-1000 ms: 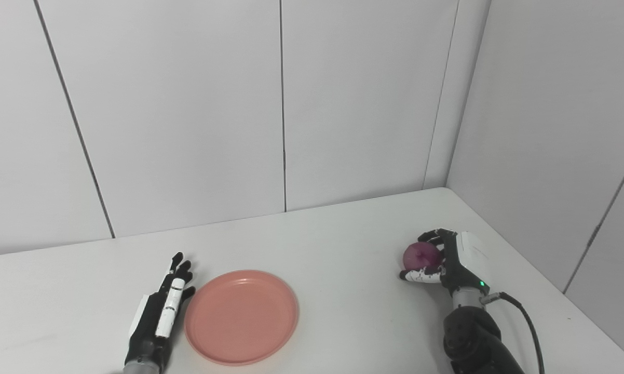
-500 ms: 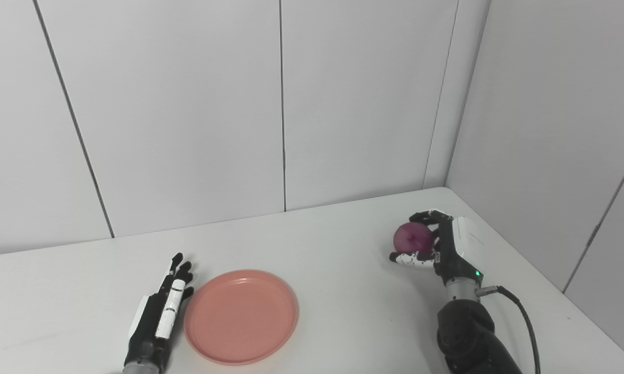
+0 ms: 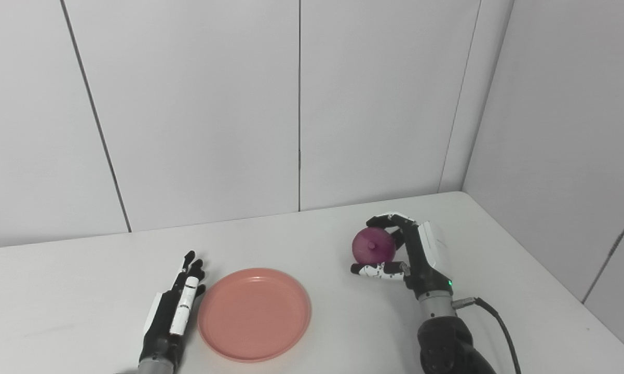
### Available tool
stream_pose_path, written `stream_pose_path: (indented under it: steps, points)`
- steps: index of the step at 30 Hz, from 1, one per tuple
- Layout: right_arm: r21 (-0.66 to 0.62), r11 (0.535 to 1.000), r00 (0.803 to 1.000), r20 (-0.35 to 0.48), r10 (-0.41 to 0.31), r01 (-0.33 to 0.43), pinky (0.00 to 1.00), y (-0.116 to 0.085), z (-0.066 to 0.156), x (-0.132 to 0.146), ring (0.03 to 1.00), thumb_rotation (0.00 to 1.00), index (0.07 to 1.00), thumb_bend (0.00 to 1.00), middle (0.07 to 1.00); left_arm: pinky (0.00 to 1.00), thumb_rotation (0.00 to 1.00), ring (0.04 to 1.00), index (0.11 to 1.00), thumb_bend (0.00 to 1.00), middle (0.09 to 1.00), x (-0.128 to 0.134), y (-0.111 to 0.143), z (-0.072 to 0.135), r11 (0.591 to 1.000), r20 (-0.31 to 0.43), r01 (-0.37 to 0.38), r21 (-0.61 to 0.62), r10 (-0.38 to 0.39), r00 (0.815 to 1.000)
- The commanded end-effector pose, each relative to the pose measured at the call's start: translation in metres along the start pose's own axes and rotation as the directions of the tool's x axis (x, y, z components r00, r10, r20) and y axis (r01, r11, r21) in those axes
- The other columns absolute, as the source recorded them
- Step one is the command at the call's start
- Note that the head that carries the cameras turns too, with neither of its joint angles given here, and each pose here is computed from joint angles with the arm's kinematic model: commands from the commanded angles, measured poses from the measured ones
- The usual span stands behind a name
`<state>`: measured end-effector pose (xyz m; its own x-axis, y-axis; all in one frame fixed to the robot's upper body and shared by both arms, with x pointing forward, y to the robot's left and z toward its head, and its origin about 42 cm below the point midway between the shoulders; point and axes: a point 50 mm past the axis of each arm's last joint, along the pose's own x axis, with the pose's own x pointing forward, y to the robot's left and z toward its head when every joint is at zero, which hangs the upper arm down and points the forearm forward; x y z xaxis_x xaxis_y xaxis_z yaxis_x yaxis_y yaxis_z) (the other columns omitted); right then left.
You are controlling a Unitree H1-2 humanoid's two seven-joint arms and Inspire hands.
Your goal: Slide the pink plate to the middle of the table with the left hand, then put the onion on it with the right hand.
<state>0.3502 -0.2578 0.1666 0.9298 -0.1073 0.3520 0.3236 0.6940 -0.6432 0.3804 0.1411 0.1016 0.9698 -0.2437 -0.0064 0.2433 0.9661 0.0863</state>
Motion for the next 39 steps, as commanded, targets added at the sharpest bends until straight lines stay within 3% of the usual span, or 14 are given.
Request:
stream_pose_path:
  steps: [1, 7, 13, 17, 23, 28, 32, 34, 39]
  points:
    - [0.035, 0.999, 0.992, 0.125, -0.021, 0.016, 0.42, -0.001, 0.027, 0.010, 0.427, 0.00, 0.524, 0.52, 0.490, 0.94, 1.00, 0.949, 0.971, 0.52, 0.973, -0.003, -0.006, -0.003, 1.000, -0.030, 0.005, -0.007, -0.005, 1.000]
    - [0.070, 0.995, 0.983, 0.170, 0.064, -0.077, 0.39, 0.021, 0.046, 0.001, 0.417, 0.00, 0.531, 0.51, 0.482, 0.97, 1.00, 0.977, 0.991, 0.51, 0.993, -0.002, -0.012, -0.001, 0.999, -0.016, 0.032, -0.031, -0.032, 0.999]
    - [0.100, 0.985, 0.975, 0.188, 0.121, -0.142, 0.40, 0.035, 0.049, -0.006, 0.420, 0.00, 0.526, 0.52, 0.483, 0.96, 1.00, 0.965, 0.975, 0.51, 0.978, -0.002, -0.023, 0.005, 0.999, -0.012, 0.015, -0.041, -0.016, 1.000]
    - [0.108, 0.979, 0.971, 0.184, 0.152, -0.173, 0.39, 0.038, 0.049, -0.009, 0.415, 0.00, 0.524, 0.52, 0.489, 0.97, 1.00, 0.970, 0.976, 0.52, 0.978, -0.001, -0.028, 0.007, 0.999, -0.017, 0.021, -0.046, -0.022, 1.000]
    - [0.113, 0.970, 0.962, 0.192, 0.193, -0.217, 0.47, 0.039, 0.049, -0.014, 0.454, 0.00, 0.508, 0.52, 0.481, 0.99, 1.00, 0.986, 0.974, 0.55, 0.989, -0.001, -0.037, 0.011, 0.998, -0.016, 0.033, -0.047, -0.034, 0.999]
    - [0.067, 0.968, 0.957, 0.180, 0.227, -0.243, 0.43, 0.040, 0.049, -0.016, 0.423, 0.00, 0.522, 0.52, 0.492, 1.00, 1.00, 0.989, 0.970, 0.56, 0.982, 0.001, -0.045, 0.012, 0.998, -0.023, 0.034, -0.054, -0.035, 0.999]
    - [0.063, 0.960, 0.943, 0.218, 0.254, -0.273, 0.51, 0.046, 0.051, -0.017, 0.436, 0.00, 0.522, 0.52, 0.480, 1.00, 1.00, 0.990, 0.970, 0.55, 0.980, 0.001, -0.048, 0.013, 0.998, -0.017, 0.034, -0.059, -0.035, 0.999]
    - [0.084, 0.949, 0.931, 0.238, 0.277, -0.303, 0.43, 0.050, 0.053, -0.016, 0.422, 0.00, 0.530, 0.51, 0.484, 1.00, 1.00, 0.987, 0.969, 0.54, 0.978, 0.001, -0.049, 0.013, 0.998, -0.014, 0.034, -0.058, -0.035, 0.999]
    - [0.094, 0.941, 0.920, 0.263, 0.290, -0.324, 0.39, 0.058, 0.057, -0.014, 0.408, 0.00, 0.537, 0.51, 0.484, 1.00, 1.00, 0.986, 0.968, 0.54, 0.978, 0.001, -0.051, 0.013, 0.997, -0.010, 0.033, -0.065, -0.034, 0.999]
